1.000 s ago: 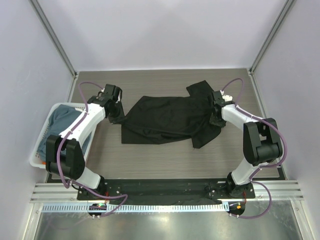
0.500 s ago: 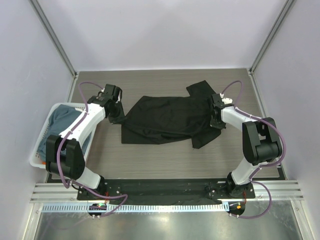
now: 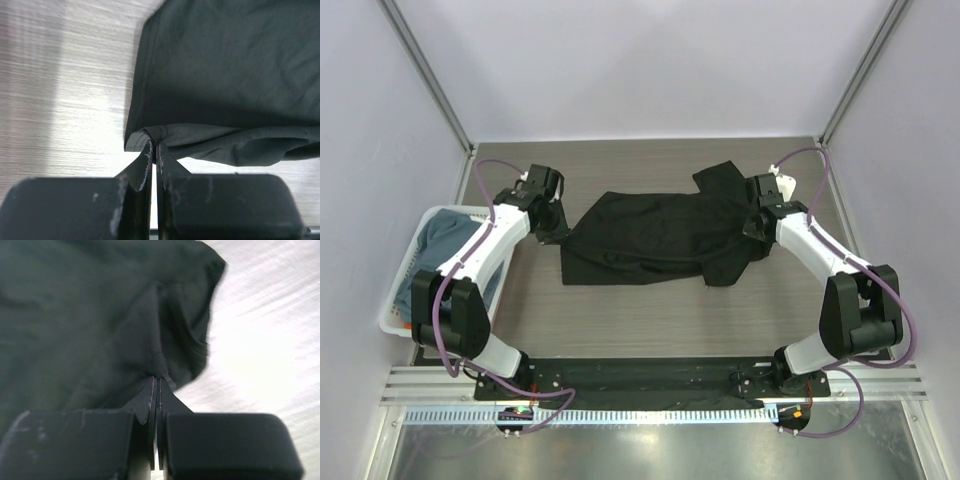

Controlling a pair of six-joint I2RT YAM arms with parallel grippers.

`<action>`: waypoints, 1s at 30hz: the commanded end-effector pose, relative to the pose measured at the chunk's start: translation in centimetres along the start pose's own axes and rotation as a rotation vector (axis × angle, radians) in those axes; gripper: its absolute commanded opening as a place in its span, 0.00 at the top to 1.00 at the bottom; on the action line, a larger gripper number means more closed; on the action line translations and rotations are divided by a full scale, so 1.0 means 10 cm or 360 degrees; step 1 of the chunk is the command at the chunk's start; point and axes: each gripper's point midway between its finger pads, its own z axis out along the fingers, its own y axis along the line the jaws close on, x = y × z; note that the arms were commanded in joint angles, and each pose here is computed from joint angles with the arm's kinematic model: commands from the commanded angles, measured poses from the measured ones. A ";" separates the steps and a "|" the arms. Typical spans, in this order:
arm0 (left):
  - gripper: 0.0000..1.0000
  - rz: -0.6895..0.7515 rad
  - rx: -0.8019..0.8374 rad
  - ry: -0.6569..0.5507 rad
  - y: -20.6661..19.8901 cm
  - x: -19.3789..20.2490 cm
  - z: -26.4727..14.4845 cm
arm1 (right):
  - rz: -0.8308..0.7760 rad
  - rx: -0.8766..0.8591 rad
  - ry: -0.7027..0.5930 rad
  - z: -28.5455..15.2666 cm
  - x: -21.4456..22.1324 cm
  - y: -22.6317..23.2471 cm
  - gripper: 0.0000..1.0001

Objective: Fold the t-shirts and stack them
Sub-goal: Flatten the tshirt out

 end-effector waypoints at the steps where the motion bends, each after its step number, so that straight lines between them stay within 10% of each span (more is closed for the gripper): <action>1: 1.00 0.0006 -0.0094 -0.0117 0.06 -0.25 -0.08 | 0.0047 -0.0172 -0.0093 -0.03 -0.31 0.29 0.99; 10: 1.00 -0.0003 -0.0149 -0.0129 0.11 -0.39 -0.06 | -0.0031 -0.0358 0.0037 0.42 -0.52 0.94 0.99; 14: 1.00 0.0009 -0.0143 -0.0098 0.11 -0.34 -0.01 | -0.0096 -0.0336 0.0085 0.45 -0.57 0.99 0.81; 18: 1.00 0.0015 -0.0156 -0.0096 0.15 -0.30 0.01 | -0.0081 -0.0170 0.0060 0.26 -0.68 0.74 0.65; 30: 1.00 0.0022 -0.0065 -0.0071 0.06 -0.25 0.02 | 0.0026 -0.0028 0.0168 0.14 -0.18 0.16 0.66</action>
